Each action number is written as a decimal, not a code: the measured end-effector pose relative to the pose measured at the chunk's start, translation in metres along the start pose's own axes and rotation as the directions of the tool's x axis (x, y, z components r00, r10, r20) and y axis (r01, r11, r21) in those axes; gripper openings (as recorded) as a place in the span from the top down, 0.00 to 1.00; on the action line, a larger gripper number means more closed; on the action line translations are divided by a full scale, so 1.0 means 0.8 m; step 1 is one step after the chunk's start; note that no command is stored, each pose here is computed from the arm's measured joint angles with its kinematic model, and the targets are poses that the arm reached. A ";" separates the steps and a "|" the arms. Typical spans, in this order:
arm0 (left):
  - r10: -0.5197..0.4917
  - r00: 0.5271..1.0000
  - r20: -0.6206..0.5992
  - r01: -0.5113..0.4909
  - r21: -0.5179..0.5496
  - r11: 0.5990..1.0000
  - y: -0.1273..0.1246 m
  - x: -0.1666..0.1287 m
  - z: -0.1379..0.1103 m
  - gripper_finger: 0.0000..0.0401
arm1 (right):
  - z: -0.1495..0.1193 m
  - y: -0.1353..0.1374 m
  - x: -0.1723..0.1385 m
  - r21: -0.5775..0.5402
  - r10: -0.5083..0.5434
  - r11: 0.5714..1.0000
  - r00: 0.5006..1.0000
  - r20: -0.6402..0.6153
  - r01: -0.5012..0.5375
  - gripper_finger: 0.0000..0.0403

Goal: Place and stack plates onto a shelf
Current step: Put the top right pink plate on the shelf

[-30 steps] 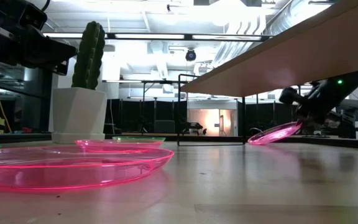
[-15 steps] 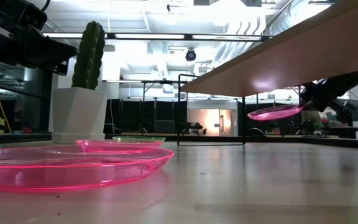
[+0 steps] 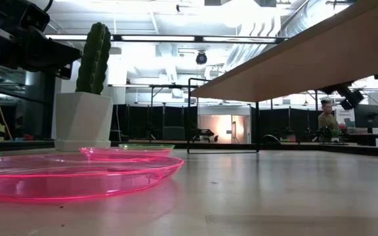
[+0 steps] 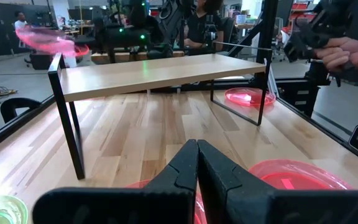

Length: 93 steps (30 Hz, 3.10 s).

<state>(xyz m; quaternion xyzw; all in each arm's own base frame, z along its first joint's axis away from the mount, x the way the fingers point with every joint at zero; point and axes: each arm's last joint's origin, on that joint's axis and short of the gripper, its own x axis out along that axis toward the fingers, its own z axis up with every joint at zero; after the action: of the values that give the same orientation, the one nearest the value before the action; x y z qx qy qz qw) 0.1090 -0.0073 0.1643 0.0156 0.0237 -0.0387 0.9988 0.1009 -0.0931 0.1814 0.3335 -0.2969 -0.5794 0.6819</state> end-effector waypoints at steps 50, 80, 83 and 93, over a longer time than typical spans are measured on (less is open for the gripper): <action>0.000 1.000 0.000 0.000 0.000 1.000 0.000 0.000 0.000 1.00 | 0.006 0.143 -0.143 -0.041 -0.076 0.653 -0.011 -0.997 -0.756 1.00; 0.000 1.000 0.000 0.000 0.000 1.000 0.000 0.000 0.000 1.00 | 0.030 0.133 -0.131 -0.289 -0.291 0.738 0.099 -0.952 -0.610 0.92; 0.000 1.000 0.000 0.000 0.000 1.000 0.000 0.000 0.000 1.00 | 0.037 0.143 -0.129 -0.275 -0.256 0.738 0.123 -0.959 -0.616 0.83; 0.000 1.000 0.000 0.000 0.000 1.000 0.000 0.000 0.000 1.00 | 0.022 0.148 -0.126 -0.316 -0.266 0.699 0.177 -0.947 -0.641 0.69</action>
<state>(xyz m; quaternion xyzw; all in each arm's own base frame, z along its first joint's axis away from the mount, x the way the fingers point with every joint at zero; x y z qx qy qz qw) 0.1090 -0.0072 0.1643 0.0155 0.0237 -0.0386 0.9989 0.1417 0.0172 0.2842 0.3003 0.3899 -0.1961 0.8481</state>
